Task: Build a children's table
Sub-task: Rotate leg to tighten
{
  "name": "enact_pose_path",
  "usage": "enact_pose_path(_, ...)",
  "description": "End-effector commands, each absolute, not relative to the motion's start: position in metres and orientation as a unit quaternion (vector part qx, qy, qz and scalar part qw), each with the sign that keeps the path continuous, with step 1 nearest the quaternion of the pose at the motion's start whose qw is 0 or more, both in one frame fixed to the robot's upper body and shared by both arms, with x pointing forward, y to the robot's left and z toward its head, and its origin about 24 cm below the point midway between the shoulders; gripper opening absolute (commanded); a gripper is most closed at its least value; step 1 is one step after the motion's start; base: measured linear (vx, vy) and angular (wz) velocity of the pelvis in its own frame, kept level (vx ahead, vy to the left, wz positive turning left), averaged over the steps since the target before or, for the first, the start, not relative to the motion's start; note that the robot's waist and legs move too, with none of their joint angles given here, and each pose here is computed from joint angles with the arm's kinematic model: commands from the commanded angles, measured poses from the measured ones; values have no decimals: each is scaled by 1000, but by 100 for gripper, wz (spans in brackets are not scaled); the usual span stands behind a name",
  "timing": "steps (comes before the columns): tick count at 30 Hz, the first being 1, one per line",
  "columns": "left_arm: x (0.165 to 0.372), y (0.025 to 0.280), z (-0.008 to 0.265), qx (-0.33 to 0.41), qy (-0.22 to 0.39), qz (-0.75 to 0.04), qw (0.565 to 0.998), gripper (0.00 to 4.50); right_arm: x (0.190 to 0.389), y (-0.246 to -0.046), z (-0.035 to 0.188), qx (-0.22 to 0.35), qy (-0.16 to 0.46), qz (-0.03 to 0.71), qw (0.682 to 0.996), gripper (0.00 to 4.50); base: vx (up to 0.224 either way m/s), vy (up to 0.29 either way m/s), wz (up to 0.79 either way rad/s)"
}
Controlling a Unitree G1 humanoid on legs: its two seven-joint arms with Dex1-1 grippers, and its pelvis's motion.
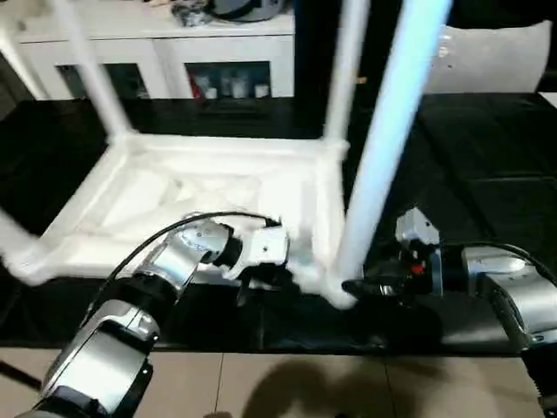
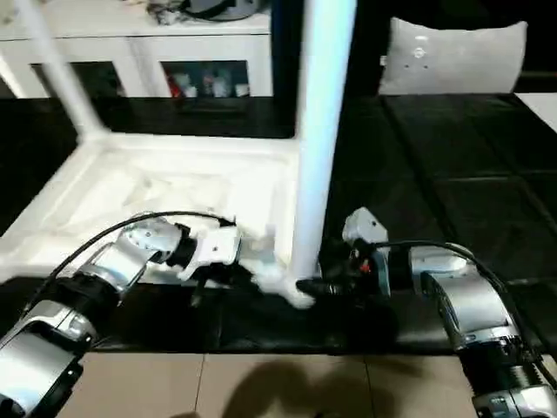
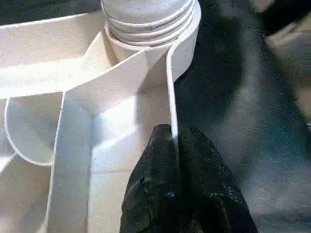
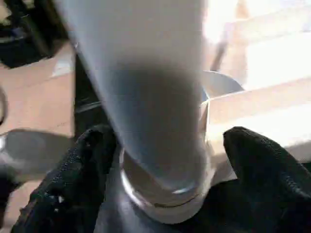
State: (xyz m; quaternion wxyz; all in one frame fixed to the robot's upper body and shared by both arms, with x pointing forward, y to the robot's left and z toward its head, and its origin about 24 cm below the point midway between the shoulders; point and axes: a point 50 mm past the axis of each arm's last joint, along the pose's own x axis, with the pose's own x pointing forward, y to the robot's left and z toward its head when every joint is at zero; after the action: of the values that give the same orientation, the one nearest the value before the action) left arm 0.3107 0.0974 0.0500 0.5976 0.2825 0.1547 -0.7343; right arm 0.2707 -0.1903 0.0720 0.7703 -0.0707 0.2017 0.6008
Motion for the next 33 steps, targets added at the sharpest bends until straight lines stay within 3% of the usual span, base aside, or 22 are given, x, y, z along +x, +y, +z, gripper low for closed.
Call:
enact_pose_path(1, 302, 92, 49, 297, 152, -766, 549, 0, 268, -187, 76, -71, 192, 621, 757, 357, 0, 0, 0)
enact_pose_path(11, 295, 92, 48, 300, 152, -792, 510, 0, 264, -178, 72, -50, 195, 653, 730, 273, 0, 0, 0)
enact_pose_path(14, 294, 92, 49, 300, 151, -792, 509, 0, 263, -176, 71, -46, 195, 658, 726, 240, 0, 0, 0)
enact_pose_path(22, 294, 92, 48, 269, 155, -788, 532, 0, 257, -171, 70, -16, 192, 660, 726, 212, 0, 0, 0)
enact_pose_path(24, 302, 88, 47, 249, 166, -753, 586, 0, 260, -168, 66, 0, 192, 620, 761, 210, 0, 0, 0)
enact_pose_path(27, 309, 84, 47, 242, 173, -722, 624, 0, 268, -164, 62, -8, 182, 571, 801, 209, 0, 0, 0)
enact_pose_path(28, 309, 84, 47, 242, 173, -722, 624, 0, 268, -164, 62, -8, 182, 571, 801, 208, 0, 0, 0)
enact_pose_path(29, 319, 74, 50, 223, 183, -675, 679, 0, 284, -156, 55, -16, 188, 471, 862, 206, 0, 0, 0)
enact_pose_path(33, 323, 66, 51, 215, 192, -648, 705, 0, 291, -148, 52, -6, 195, 421, 886, 200, 0, 0, 0)
